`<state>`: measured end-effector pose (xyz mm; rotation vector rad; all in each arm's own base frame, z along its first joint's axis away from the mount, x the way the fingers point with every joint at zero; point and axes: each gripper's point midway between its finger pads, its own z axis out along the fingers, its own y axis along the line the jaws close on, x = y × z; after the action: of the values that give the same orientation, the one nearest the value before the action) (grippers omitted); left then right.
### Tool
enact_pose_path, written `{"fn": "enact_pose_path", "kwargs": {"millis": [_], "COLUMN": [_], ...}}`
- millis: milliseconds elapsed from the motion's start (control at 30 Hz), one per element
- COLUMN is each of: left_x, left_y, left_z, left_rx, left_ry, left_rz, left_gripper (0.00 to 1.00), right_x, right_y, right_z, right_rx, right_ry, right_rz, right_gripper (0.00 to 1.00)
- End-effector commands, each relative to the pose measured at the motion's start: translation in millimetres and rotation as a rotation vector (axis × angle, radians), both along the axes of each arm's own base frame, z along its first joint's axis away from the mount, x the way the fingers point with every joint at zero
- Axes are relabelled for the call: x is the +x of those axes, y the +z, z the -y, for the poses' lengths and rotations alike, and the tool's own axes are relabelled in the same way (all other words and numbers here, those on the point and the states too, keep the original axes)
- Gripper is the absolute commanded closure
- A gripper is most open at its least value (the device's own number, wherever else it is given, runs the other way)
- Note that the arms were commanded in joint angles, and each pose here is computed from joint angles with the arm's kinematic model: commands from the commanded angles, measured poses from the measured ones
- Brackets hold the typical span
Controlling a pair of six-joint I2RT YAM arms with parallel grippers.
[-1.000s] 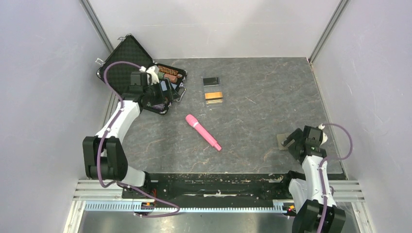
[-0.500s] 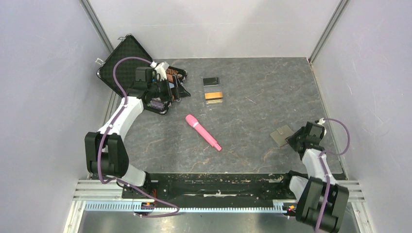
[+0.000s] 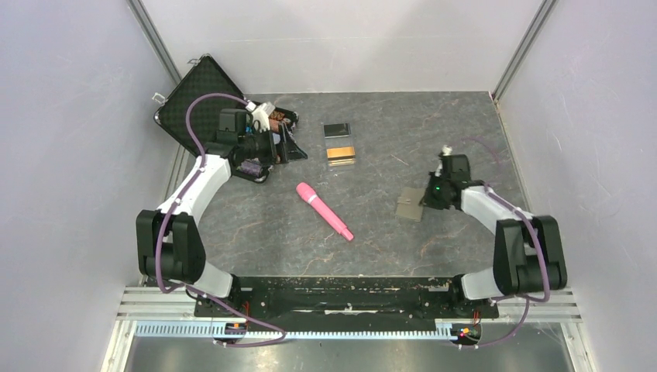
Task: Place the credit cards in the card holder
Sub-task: Move the card holder to the center of the board, then open the card holder at the center of the board.
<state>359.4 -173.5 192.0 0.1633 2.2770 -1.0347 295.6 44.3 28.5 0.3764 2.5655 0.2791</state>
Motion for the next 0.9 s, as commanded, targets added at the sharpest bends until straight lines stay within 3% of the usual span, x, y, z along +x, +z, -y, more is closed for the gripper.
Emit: {"fn": "enact_pose_path", "kwargs": {"millis": [0,100,300,400,633,733,767,867], "left_x": [-19.5,-30.9,-44.3,-47.1,-47.6,-47.5,-47.7,-47.0], "left_y": [-13.3,-27.5,-38.3,-38.4,-35.7,-33.6,-33.4,-34.3], "left_z": [25.0,43.5,76.6,87.0,90.7,90.7,91.0,90.6], "left_rx": [-0.031,-0.021,-0.005,-0.004,-0.002,-0.003,-0.002,0.009], "left_ry": [-0.091,-0.149,-0.229,-0.264,-0.272,-0.268,-0.267,-0.259], "left_rz": [-0.077,-0.154,-0.188,-0.199,-0.195,-0.190,-0.191,-0.194], "left_gripper": [0.09,0.13,0.14,0.14,0.14,0.14,0.14,0.14], "right_x": [21.3,34.1,37.4,25.7,-3.8,-4.7,-4.7,0.4], "right_y": [5.5,3.5,2.1,-0.2,-20.2,-26.8,-29.4,-32.8], "right_z": [-59.2,-88.8,-101.4,-103.6,-124.3,-123.3,-121.6,-117.9], "right_rx": [0.048,0.072,0.130,0.163,0.328,0.320,0.304,0.268], "right_ry": [0.228,0.306,0.276,0.270,0.296,0.282,0.279,0.276], "right_rz": [0.018,-0.002,-0.020,-0.033,-0.062,-0.052,-0.052,-0.052], "right_gripper": [1.00,0.99,0.64,0.59,0.59,0.61,0.64,0.93]}}
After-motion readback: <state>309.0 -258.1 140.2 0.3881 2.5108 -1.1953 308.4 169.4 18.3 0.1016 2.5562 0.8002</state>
